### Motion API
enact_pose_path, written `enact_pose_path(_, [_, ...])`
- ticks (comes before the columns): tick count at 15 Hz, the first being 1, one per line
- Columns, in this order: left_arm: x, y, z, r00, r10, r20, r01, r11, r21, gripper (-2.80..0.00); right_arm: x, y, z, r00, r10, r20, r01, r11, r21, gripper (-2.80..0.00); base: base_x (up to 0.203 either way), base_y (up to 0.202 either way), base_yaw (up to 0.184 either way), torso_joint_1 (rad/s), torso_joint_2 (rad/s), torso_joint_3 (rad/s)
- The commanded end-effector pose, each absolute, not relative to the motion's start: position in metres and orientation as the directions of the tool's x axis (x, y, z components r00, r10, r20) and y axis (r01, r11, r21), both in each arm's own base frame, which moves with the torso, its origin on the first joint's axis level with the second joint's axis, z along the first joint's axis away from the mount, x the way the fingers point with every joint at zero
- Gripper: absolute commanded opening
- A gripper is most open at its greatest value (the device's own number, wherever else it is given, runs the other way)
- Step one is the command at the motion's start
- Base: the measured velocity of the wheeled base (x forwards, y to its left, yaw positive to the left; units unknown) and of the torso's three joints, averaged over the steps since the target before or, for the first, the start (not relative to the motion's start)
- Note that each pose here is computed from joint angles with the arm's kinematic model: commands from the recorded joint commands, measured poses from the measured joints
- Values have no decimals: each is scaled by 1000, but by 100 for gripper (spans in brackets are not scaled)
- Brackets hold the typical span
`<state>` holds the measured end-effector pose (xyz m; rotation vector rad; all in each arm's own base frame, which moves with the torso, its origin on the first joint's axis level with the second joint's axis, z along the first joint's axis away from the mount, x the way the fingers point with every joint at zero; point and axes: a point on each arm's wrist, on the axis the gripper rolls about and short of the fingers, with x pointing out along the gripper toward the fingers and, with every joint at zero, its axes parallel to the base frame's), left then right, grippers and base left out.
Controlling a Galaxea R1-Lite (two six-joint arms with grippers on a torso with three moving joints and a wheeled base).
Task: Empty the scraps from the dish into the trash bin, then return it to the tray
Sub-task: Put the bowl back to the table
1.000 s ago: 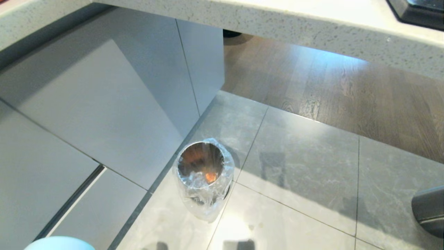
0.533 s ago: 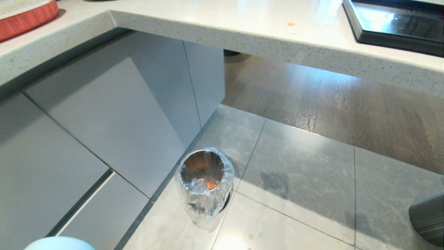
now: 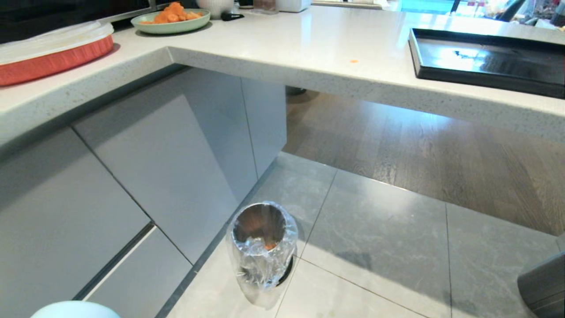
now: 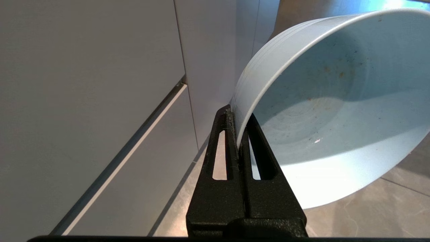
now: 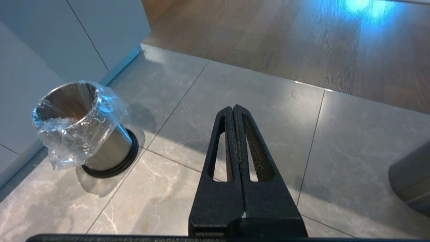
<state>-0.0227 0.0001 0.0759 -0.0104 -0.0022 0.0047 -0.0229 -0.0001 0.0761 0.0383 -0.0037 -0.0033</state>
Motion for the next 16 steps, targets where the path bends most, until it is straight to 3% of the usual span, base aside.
enact_pose_path(1, [-23,0,76,1000,8,3,-8,1000,-11,-280,-23,0,76,1000,-3,5,3,999,38,-280,0,0,0,-2,7,198])
enact_pose_path(4, [-23,0,76,1000,6,3,-6,1000,-12,-280,-23,0,76,1000,-3,5,3,999,38,-280,0,0,0,3,3,196])
enact_pose_path(16, [-23,0,76,1000,9,3,-9,1000,-14,-280,-23,0,76,1000,-3,4,3,999,38,-280,0,0,0,0,1,21])
